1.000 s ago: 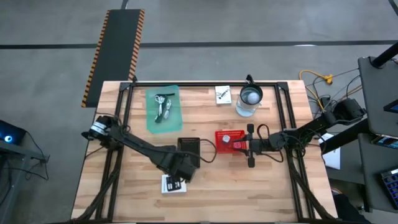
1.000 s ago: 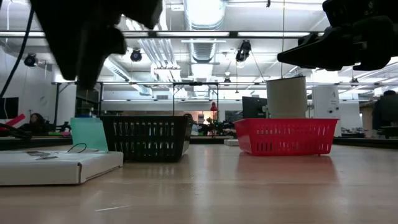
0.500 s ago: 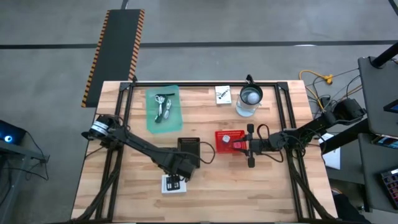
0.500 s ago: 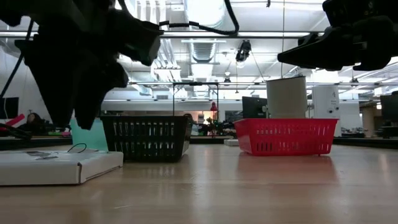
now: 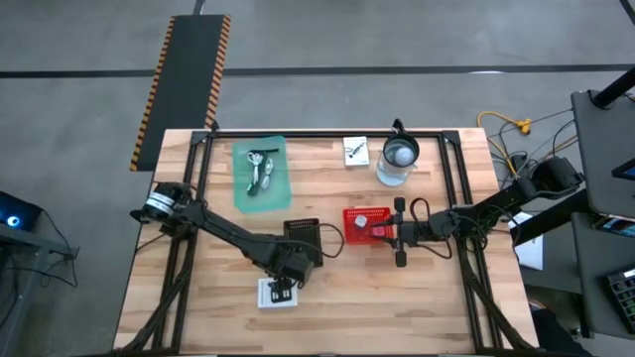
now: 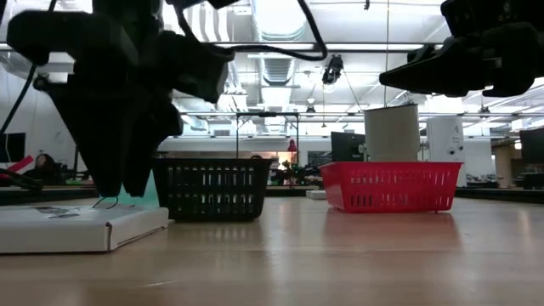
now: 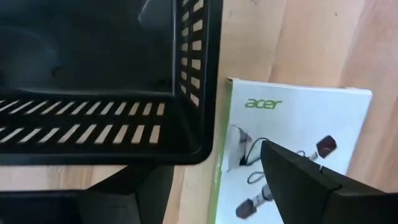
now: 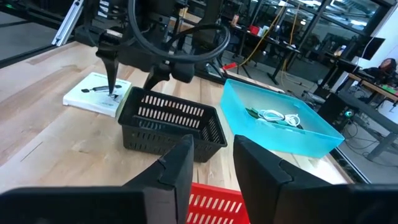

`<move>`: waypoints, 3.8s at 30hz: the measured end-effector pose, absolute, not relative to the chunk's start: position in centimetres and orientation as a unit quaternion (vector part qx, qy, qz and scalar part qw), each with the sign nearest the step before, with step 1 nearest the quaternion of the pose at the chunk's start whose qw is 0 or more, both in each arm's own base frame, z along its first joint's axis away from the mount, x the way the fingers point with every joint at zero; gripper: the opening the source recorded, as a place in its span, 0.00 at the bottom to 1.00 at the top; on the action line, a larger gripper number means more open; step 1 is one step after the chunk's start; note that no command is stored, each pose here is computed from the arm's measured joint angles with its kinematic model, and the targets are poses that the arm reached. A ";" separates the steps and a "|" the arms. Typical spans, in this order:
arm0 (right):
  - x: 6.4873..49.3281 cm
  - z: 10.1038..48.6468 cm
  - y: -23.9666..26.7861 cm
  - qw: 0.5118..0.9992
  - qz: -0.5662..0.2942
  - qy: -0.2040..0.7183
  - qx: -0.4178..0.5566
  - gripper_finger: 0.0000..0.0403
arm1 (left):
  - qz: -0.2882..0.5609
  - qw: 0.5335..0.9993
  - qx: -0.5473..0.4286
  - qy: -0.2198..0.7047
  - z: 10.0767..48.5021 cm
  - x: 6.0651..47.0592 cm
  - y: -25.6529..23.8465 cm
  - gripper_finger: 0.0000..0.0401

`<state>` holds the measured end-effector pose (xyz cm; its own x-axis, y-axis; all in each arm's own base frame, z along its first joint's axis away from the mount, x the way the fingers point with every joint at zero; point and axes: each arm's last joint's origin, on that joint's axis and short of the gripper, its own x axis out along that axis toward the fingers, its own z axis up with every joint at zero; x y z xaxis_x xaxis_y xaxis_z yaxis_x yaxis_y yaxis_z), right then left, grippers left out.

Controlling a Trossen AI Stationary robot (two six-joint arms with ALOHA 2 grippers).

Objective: Pick and place items into bin
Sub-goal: Put the bottom white card reader box into the black bin

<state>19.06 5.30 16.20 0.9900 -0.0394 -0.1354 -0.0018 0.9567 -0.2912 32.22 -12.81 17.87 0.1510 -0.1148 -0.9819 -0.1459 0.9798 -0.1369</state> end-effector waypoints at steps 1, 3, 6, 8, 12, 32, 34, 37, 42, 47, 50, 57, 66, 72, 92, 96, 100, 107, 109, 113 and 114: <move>19.1 16.2 5.3 0.987 -0.010 0.070 -0.147 0.25 | 0.010 0.753 -0.101 0.650 17.6 32.2 -12.8 0.55; 19.1 16.2 5.3 0.987 -0.010 0.070 -0.147 0.25 | 0.012 0.750 -0.100 0.654 17.2 31.9 -12.7 0.55; 19.1 16.2 5.3 0.987 -0.009 0.070 -0.147 0.25 | 0.016 0.743 -0.098 0.662 16.7 31.6 -12.4 0.55; 19.1 16.2 5.3 0.987 -0.009 0.070 -0.147 0.25 | 0.018 0.742 -0.102 0.662 16.6 31.6 -12.2 0.55; 19.1 16.2 5.3 0.987 -0.010 0.070 -0.147 0.24 | 0.013 0.742 -0.118 0.660 16.2 31.6 -12.0 0.55; 19.1 16.2 5.3 0.987 -0.010 0.070 -0.147 0.23 | -0.013 0.752 -0.142 0.643 15.4 32.0 -11.7 0.42; 19.1 16.2 5.3 0.987 -0.010 0.070 -0.147 0.23 | -0.017 0.749 -0.150 0.645 15.4 32.0 -11.6 0.37; 19.1 16.2 5.3 0.987 -0.009 0.070 -0.147 0.22 | -0.020 0.741 -0.167 0.650 15.4 32.0 -11.5 0.28; 19.1 16.2 5.3 0.987 -0.010 0.070 -0.147 0.22 | -0.030 0.740 -0.166 0.651 15.4 32.1 -11.3 0.13; 19.1 16.2 5.3 0.987 -0.010 0.070 -0.147 0.21 | -0.048 0.736 -0.162 0.656 15.4 32.0 -11.3 0.02; 19.1 16.2 5.3 0.987 -0.010 0.070 -0.147 0.22 | -0.065 0.736 -0.149 0.657 15.4 32.0 -11.3 0.01; 19.1 16.2 5.3 0.987 -0.010 0.070 -0.147 0.22 | -0.079 0.724 -0.142 0.670 15.4 31.6 -11.3 0.00; 19.1 16.2 5.3 0.987 -0.010 0.070 -0.147 0.20 | -0.090 0.712 -0.152 0.680 16.7 31.7 -11.5 0.00; 19.1 16.2 5.3 0.987 -0.010 0.070 -0.147 0.22 | -0.089 0.711 -0.152 0.681 17.8 32.0 -11.6 0.00; 19.1 16.2 5.3 0.987 -0.010 0.070 -0.145 0.21 | -0.111 0.838 -0.117 0.522 25.1 31.4 -11.6 0.00; 19.1 16.2 5.3 0.987 -0.010 0.070 -0.145 0.21 | -0.100 0.880 -0.067 0.459 26.4 31.7 -11.4 0.00; 19.1 16.2 5.3 0.987 -0.010 0.070 -0.145 0.20 | -0.106 0.910 -0.007 0.401 27.2 32.0 -11.3 0.00; 19.1 16.2 5.3 0.987 -0.010 0.070 -0.145 0.18 | -0.110 0.922 0.056 0.368 27.2 32.5 -10.5 0.00; 19.1 16.2 5.3 0.987 -0.010 0.070 -0.145 0.18 | -0.107 0.926 0.068 0.356 27.2 32.8 -9.9 0.00; 19.1 16.2 5.3 0.987 -0.010 0.070 -0.143 0.19 | -0.096 0.931 0.082 0.344 27.0 33.1 -8.4 0.00; 19.1 16.2 5.3 0.987 -0.010 0.070 -0.143 0.19 | -0.091 0.930 0.084 0.346 26.8 33.0 -7.9 0.00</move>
